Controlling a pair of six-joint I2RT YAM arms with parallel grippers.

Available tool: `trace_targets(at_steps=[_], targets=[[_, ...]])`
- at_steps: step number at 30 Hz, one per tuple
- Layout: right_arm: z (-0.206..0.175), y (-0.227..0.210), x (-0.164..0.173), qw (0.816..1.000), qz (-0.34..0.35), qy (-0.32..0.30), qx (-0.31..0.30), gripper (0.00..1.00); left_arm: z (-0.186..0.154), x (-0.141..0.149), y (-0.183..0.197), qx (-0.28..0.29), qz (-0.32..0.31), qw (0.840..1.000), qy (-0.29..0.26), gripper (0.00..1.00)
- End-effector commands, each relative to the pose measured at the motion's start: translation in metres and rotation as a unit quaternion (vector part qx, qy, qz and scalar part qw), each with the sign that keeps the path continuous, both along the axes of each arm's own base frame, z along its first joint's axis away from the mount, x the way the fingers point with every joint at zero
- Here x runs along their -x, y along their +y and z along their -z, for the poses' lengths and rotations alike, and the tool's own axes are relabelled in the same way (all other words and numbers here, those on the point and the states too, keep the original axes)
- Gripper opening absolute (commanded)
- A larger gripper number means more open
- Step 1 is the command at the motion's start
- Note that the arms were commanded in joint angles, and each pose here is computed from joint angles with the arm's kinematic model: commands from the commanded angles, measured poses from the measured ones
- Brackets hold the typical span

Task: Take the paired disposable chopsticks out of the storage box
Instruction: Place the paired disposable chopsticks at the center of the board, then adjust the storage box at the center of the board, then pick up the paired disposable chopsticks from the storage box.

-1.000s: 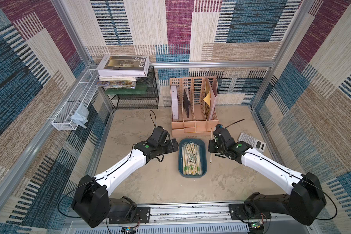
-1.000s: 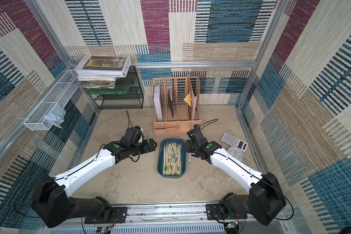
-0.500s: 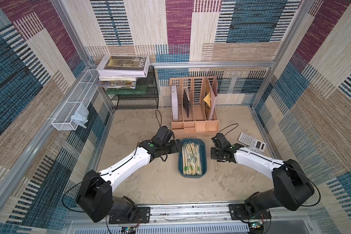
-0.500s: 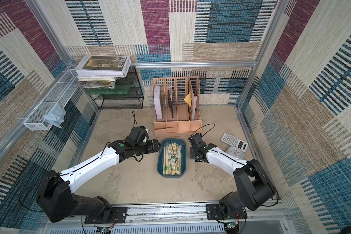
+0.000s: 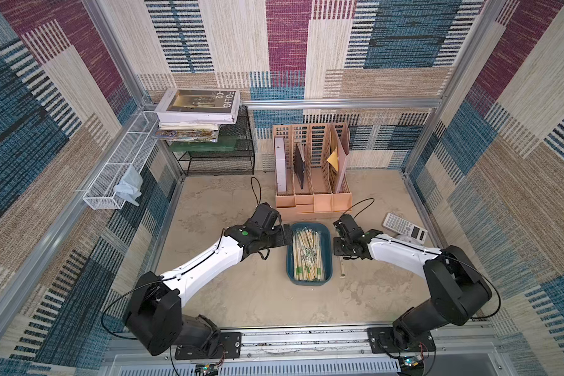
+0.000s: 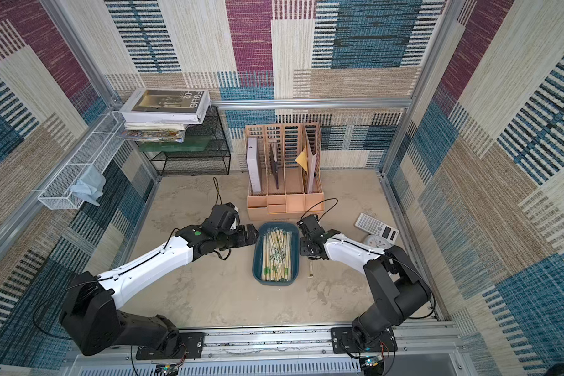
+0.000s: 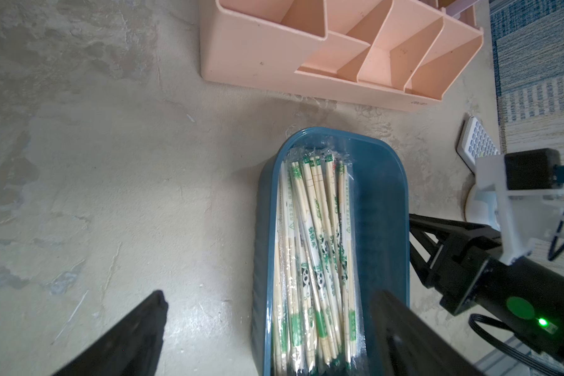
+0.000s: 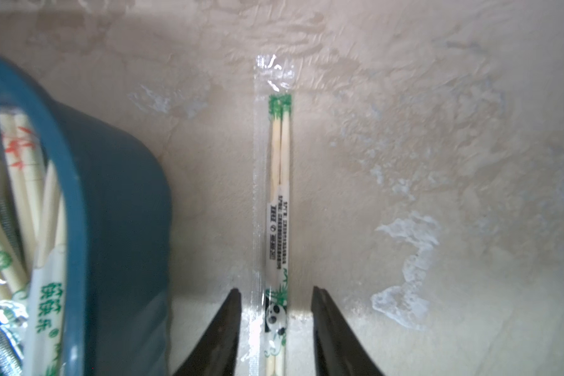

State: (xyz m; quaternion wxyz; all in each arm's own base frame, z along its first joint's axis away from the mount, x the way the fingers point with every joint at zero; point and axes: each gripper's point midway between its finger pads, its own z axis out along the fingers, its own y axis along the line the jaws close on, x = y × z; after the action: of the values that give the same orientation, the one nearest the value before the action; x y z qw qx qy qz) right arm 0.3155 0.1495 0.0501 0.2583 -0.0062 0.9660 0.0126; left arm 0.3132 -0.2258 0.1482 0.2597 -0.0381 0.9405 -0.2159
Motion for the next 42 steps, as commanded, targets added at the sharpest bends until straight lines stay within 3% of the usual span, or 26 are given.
trace_targets(at_steps=[1, 15, 20, 29, 35, 42], targets=[[-0.007, 0.002, 0.001, 1.0, 0.0, -0.008, 0.0, 0.48, 0.0, 0.001, 0.002, -0.007, 0.001, 1.0, 0.0, 0.99], [-0.019, 0.03, 0.006, 1.0, -0.023, -0.016, -0.006, 0.48, 0.0, 0.003, 0.002, -0.006, 0.001, 1.0, 0.003, 0.99], [-0.036, 0.018, 0.004, 0.999, -0.006, -0.032, 0.0, 0.48, 0.002, 0.005, 0.006, -0.013, -0.004, 1.0, 0.005, 0.99], [-0.089, 0.068, 0.007, 0.992, -0.07, -0.064, -0.079, 0.47, 0.013, 0.002, 0.029, -0.051, -0.04, 0.998, 0.005, 0.99], [-0.075, 0.108, 0.008, 0.99, -0.104, -0.039, -0.085, 0.43, 0.02, 0.0, 0.047, -0.05, -0.06, 0.997, 0.015, 0.99], [-0.044, 0.122, 0.011, 0.992, -0.113, -0.012, -0.063, 0.34, 0.018, 0.004, 0.058, -0.045, -0.071, 0.996, 0.011, 0.99]])
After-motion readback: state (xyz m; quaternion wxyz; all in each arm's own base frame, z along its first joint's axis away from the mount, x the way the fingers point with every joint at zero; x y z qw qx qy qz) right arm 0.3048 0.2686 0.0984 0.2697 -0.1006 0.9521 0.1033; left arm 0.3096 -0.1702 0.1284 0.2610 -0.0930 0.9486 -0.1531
